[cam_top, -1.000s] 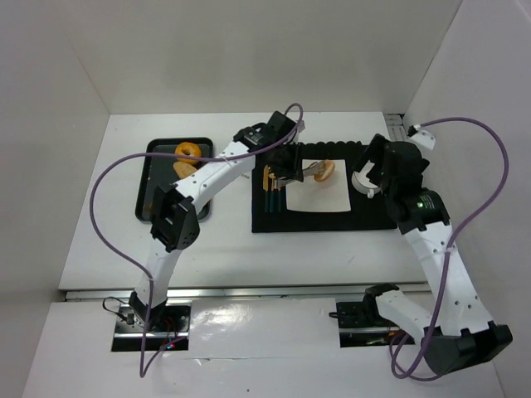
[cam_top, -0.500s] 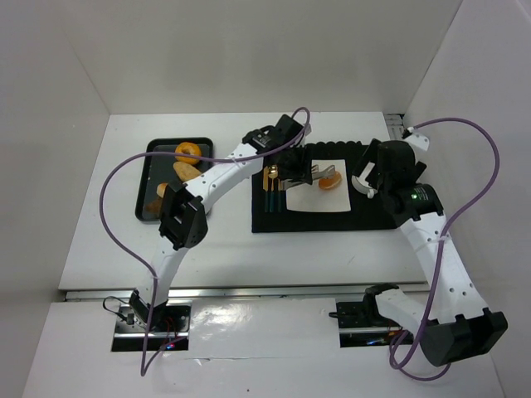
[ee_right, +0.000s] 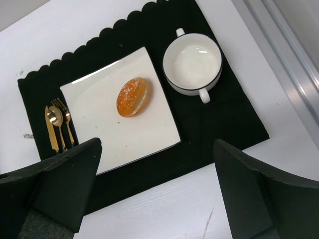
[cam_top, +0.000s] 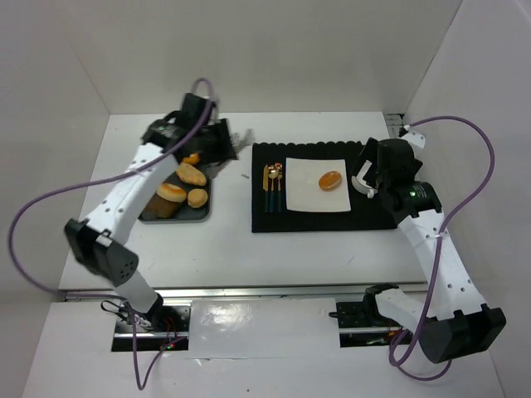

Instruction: Place the bread

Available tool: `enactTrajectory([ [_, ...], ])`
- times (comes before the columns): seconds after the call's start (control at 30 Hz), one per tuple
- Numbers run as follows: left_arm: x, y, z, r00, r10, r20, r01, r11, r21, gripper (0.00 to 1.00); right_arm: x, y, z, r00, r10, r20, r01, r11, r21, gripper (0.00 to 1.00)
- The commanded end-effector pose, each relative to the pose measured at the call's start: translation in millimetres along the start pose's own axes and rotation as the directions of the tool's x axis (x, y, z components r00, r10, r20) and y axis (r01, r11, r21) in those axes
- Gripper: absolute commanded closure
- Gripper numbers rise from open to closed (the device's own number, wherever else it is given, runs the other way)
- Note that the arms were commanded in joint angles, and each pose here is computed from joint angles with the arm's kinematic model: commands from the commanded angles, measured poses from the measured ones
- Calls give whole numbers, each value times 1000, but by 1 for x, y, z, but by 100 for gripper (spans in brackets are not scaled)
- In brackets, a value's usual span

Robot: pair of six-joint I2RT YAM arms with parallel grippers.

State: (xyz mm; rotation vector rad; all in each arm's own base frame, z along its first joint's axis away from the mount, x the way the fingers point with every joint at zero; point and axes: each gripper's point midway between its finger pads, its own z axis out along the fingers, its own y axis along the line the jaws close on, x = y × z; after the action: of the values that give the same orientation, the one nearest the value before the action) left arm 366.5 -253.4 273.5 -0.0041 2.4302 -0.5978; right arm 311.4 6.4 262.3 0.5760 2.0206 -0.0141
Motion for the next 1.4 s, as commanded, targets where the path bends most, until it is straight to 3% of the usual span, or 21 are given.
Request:
enactTrajectory([
  [0.0, 5, 91, -55, 982, -166, 87, 182, 954, -237, 44, -7, 9, 5, 1000, 7, 18, -7, 999, -36, 0],
  [0.1, 23, 142, -87, 954, -271, 132, 301, 880, -367, 43, 0, 15, 13, 1000, 1, -8, -2, 998, -58, 0],
  [0.17, 30, 157, -114, 931, -316, 184, 364, 852, -376, 43, 0, 18, 15, 1000, 6, -2, -6, 997, -73, 0],
  [0.33, 62, 205, -132, 886, -419, 196, 460, 745, -483, 42, 6, 32, 25, 1000, 2, -30, -5, 993, -116, 0],
  [0.43, 76, 221, -132, 864, -465, 193, 495, 715, -494, 41, 3, 36, 26, 1000, 5, -27, -8, 992, -128, 0],
  [0.63, 89, 227, -107, 841, -525, 131, 525, 734, -430, 41, 5, 40, 25, 999, -1, -35, -4, 989, -145, 0],
  [0.77, 78, 225, -101, 843, -521, 136, 528, 753, -392, 41, 8, 38, 24, 999, -6, -46, -1, 990, -139, 0],
  [1.0, 64, 225, -98, 845, -512, 151, 528, 761, -377, 41, 11, 40, 26, 999, -7, -51, -1, 989, -148, 0],
  [1.37, 78, 232, -72, 830, -550, 88, 540, 756, -370, 43, 22, 44, 30, 996, -40, -79, 27, 987, -157, 0],
])
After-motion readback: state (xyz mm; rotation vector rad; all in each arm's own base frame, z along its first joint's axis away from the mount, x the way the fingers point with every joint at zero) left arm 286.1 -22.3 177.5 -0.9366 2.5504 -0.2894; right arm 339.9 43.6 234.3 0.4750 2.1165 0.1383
